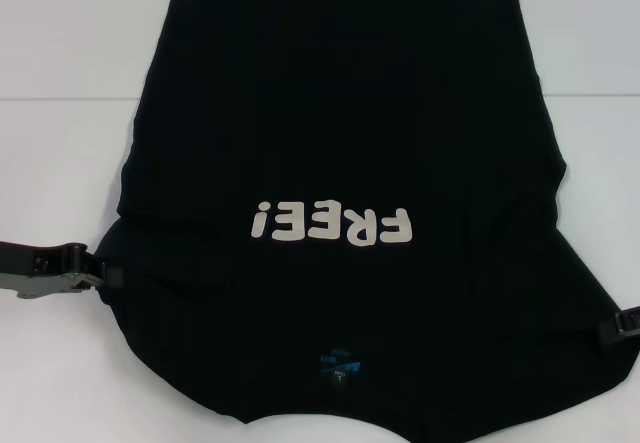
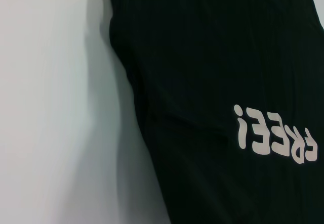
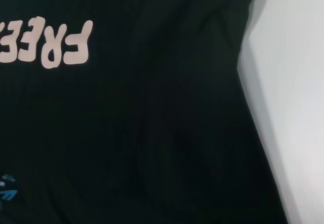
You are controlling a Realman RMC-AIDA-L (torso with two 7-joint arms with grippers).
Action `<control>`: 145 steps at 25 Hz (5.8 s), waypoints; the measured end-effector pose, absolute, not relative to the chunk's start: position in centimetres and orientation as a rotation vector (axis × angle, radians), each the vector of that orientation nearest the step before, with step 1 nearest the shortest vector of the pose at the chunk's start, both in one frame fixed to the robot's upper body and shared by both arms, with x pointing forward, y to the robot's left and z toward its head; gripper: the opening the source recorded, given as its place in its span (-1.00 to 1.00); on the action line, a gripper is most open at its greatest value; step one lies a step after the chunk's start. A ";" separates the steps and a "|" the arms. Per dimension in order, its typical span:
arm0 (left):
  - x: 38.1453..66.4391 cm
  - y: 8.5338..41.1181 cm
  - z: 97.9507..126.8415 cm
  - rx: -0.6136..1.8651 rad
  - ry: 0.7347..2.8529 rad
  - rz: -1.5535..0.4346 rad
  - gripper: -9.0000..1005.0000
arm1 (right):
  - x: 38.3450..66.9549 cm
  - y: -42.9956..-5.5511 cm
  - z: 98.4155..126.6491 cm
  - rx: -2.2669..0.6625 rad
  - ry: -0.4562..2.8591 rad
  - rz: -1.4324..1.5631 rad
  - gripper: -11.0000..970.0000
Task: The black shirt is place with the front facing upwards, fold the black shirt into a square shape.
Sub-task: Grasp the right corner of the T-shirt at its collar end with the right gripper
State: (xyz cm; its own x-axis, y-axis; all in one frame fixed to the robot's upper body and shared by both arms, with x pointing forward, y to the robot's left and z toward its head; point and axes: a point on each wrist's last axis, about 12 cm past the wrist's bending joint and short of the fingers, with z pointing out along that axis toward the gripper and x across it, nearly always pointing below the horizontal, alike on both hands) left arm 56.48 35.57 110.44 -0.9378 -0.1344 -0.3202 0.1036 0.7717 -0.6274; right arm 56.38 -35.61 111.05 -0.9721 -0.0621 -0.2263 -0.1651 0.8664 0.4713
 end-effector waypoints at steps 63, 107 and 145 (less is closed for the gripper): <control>56.8 35.4 110.8 -0.012 2.593 -0.969 -0.86 | 57.7 -31.6 111.5 -0.345 2.777 0.895 0.94; 56.8 35.4 110.7 -0.014 2.595 -0.968 -0.83 | 55.9 -35.7 110.3 -0.205 2.820 0.812 0.94; 56.7 35.4 110.7 -0.011 2.588 -0.976 -0.81 | 57.1 -31.5 110.1 -0.371 2.827 0.853 0.84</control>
State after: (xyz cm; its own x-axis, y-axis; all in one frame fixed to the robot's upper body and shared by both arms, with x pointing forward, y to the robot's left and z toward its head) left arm 56.74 35.38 110.73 -0.9303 -0.1369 -0.3402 0.1219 0.7595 -0.6390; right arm 57.07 -31.46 110.15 -0.9554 -0.1879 -0.2278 -0.2825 0.8060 0.5201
